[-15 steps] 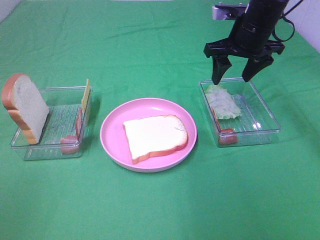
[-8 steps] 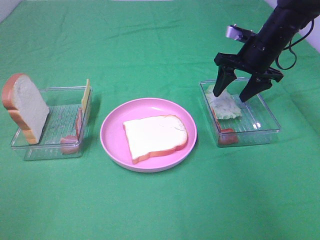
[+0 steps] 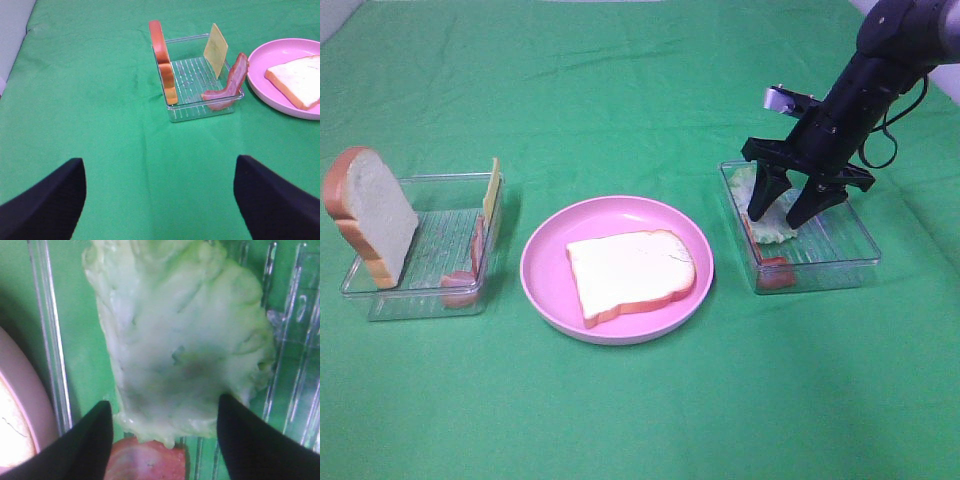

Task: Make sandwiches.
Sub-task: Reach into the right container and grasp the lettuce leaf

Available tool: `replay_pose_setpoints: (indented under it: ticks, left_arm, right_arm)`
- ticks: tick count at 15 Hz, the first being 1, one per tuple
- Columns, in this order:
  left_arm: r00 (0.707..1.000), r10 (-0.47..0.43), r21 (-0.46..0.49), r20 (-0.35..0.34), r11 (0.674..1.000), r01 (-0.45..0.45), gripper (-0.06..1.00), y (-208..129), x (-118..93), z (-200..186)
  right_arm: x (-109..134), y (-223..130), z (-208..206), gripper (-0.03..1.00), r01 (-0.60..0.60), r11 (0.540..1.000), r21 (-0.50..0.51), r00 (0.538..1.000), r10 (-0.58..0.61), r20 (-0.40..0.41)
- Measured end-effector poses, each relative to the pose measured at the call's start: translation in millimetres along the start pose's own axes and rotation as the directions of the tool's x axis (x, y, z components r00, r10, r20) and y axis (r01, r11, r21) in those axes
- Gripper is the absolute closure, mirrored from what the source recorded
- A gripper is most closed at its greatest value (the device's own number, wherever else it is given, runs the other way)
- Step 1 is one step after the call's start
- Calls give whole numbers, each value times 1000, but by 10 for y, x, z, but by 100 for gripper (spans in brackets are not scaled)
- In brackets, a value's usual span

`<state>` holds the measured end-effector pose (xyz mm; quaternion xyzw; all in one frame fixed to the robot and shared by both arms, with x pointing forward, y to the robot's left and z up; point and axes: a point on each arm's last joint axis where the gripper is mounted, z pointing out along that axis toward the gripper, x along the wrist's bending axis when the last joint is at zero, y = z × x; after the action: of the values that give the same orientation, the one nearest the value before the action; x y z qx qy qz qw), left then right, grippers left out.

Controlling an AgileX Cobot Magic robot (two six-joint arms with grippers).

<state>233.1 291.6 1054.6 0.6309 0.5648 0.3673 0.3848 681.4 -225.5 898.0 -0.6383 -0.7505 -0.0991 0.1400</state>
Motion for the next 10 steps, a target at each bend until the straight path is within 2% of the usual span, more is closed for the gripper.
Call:
replay_pose_setpoints:
  ticks: [1, 2, 3, 6, 10]
  left_arm:
    - [1000, 0, 0, 0, 1000, 0, 17, 0, 0, 0]
    - [1000, 0, 0, 0, 1000, 0, 17, 0, 0, 0]
    - [1000, 0, 0, 0, 1000, 0, 17, 0, 0, 0]
    - [1000, 0, 0, 0, 1000, 0, 17, 0, 0, 0]
    - [1000, 0, 0, 0, 1000, 0, 17, 0, 0, 0]
  right_arm:
    - [-1, 6, 0, 57, 5, 1000, -7, 1000, -5, 2]
    - [-3, 12, 0, 66, 6, 1000, -13, 1000, -6, 3]
    - [-3, 12, 0, 66, 6, 1000, -13, 1000, -6, 3]
    - [-5, 23, 0, 97, 22, 999, -25, 1000, -22, 6]
    - [18, 22, -68, 97, 30, 999, -42, 1000, -30, 9]
